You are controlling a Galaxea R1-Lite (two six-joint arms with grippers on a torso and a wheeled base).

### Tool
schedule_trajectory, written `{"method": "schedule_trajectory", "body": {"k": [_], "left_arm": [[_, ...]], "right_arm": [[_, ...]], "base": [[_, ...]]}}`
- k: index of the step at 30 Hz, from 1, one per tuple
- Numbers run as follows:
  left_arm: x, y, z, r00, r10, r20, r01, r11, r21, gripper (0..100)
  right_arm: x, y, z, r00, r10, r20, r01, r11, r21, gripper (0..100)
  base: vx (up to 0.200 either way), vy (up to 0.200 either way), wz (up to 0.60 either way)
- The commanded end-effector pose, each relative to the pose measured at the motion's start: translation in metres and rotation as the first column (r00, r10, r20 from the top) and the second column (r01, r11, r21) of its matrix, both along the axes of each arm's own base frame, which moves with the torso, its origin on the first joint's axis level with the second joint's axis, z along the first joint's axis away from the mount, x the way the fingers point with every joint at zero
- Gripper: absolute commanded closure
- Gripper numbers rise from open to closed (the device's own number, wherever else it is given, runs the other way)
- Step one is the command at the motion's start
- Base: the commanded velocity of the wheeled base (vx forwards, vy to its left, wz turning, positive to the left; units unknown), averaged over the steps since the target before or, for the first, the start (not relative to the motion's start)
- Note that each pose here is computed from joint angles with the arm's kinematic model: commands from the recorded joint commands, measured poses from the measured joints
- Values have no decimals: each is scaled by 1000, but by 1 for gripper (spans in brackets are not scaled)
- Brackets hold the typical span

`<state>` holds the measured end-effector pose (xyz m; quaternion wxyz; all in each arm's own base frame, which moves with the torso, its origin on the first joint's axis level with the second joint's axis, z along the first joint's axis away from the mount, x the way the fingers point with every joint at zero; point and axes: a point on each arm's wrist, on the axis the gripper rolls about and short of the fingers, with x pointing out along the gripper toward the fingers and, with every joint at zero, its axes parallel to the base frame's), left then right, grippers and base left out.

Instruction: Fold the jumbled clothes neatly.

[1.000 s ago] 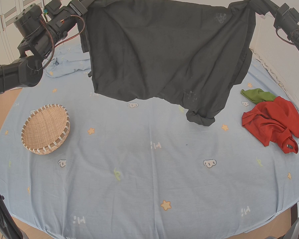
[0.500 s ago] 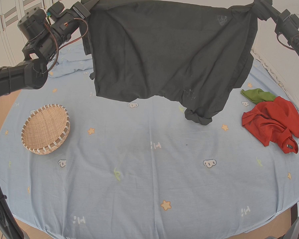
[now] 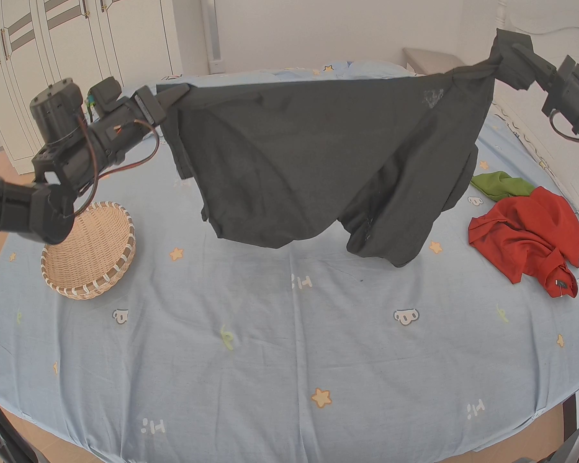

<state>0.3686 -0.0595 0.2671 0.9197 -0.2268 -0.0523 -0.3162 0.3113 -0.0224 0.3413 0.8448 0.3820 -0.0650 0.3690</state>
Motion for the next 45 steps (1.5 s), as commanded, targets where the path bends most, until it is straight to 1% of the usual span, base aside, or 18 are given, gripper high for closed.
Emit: {"method": "schedule_trajectory", "body": {"k": [1,8,13,16,22,23,24,27,28,29,31,34,36,38,41,42,44,45], "left_arm": [[-63,23,-5,997,-57,-44,59,998,31,100],[-106,30,-24,991,-69,-117,74,997,38,100],[-136,32,-56,973,-69,-221,81,996,45,100],[-155,32,-82,955,-65,-290,91,993,78,100],[-187,31,-125,897,-71,-437,121,989,88,100],[-199,32,-136,877,-72,-475,128,988,87,100],[-204,32,-139,870,-72,-488,130,988,86,100],[-228,34,-157,835,-67,-546,134,987,83,100],[-231,35,-158,833,-67,-550,134,987,83,100],[-241,35,-161,828,-70,-556,140,986,85,100],[-249,36,-159,824,-71,-562,142,987,82,100],[-266,38,-165,776,-62,-628,142,987,77,100],[-275,38,-167,756,-66,-651,153,985,78,100],[-281,38,-166,757,-71,-650,159,984,77,100],[-284,38,-167,752,-72,-656,161,984,77,100],[-285,38,-168,745,-68,-664,159,984,77,0],[-287,39,-169,739,-69,-671,161,984,76,0],[-287,39,-169,739,-69,-671,161,984,76,0]], "right_arm": [[-68,7,-11,994,74,-79,-73,997,9,100],[-90,12,-49,976,95,-198,-91,995,25,100],[-109,15,-85,949,94,-300,-88,996,33,100],[-120,18,-113,927,90,-365,-90,996,17,100],[-135,21,-157,877,73,-476,-87,996,-6,100],[-141,21,-169,860,67,-505,-88,996,-17,100],[-143,21,-173,855,66,-515,-90,996,-21,100],[-157,24,-198,813,67,-579,-106,994,-33,100],[-159,24,-201,807,69,-587,-109,993,-33,100],[-167,27,-212,782,83,-617,-133,991,-34,100],[-173,27,-220,763,87,-640,-141,989,-34,100],[-180,28,-231,730,89,-678,-151,988,-33,100],[-183,29,-236,691,94,-717,-158,987,-23,100],[-185,30,-239,672,95,-735,-167,986,-25,100],[-186,33,-240,666,106,-739,-193,981,-33,100],[-186,33,-241,662,111,-741,-197,980,-29,100],[-185,34,-241,654,113,-748,-198,980,-25,100],[-185,34,-241,654,113,-748,-198,980,-25,0]], "base": [[0,0,0],[0,0,0],[0,0,0],[0,0,0],[0,0,0],[0,0,0],[0,0,0],[0,0,0],[0,0,0],[0,0,0],[0,0,0],[0,0,0],[0,0,0],[0,0,0],[0,0,0],[0,0,0],[0,0,0],[0,0,0]]}}
